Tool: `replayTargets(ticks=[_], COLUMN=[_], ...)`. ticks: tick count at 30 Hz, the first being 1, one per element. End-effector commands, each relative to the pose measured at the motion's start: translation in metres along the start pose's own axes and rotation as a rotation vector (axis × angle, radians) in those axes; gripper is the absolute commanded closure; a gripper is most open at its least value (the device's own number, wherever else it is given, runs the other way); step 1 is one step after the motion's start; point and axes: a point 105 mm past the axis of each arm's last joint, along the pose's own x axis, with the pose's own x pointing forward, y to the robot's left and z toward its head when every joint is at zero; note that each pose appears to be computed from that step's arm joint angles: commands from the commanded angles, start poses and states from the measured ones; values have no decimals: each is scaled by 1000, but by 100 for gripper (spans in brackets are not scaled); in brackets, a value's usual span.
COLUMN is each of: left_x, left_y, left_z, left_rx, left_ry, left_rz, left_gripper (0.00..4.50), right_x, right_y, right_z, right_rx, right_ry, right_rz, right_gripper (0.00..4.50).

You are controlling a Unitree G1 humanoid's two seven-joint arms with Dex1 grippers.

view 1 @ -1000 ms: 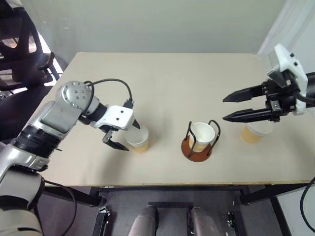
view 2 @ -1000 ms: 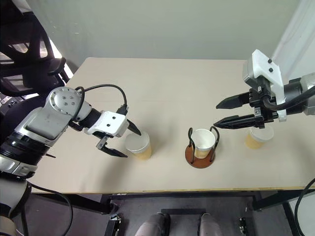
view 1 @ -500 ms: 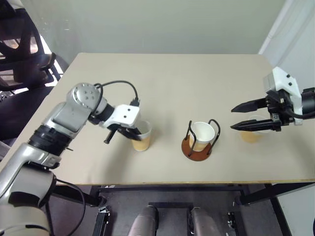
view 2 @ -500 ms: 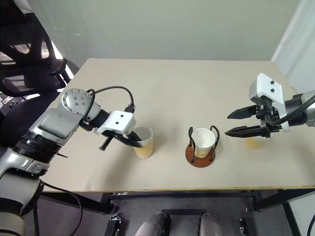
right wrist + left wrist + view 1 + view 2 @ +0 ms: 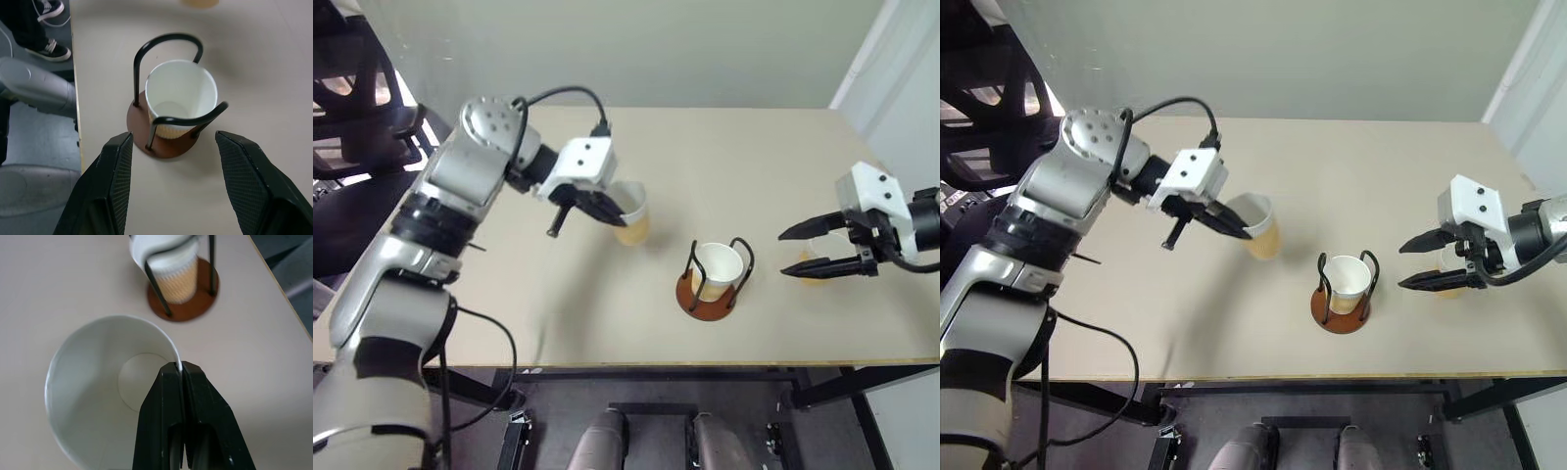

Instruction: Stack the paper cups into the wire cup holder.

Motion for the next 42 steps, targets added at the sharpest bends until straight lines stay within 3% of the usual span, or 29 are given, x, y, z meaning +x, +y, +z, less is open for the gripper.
replayTargets(ticks=[1, 9, 23, 33, 42], left_x=[-8, 10, 45, 52, 57], left_y=[12, 23, 24, 16, 9], left_z=[29, 65, 90, 96, 84], left_rx=[82, 165, 238, 263, 247], left_ry=[-62, -173, -255, -257, -223], left_rz=[2, -51, -137, -183, -208], left_gripper=[446, 446, 446, 446, 446], right_x=[-6, -7, -8, -4, 0], right_y=[-1, -1, 0, 0, -1], right_z=[5, 5, 1, 0, 0], right_rx=[-46, -37, -26, -21, -25], right_ry=[9, 13, 14, 6, -3], right_rz=[-17, -18, -57, -74, -82], right_gripper=[183, 183, 183, 183, 183])
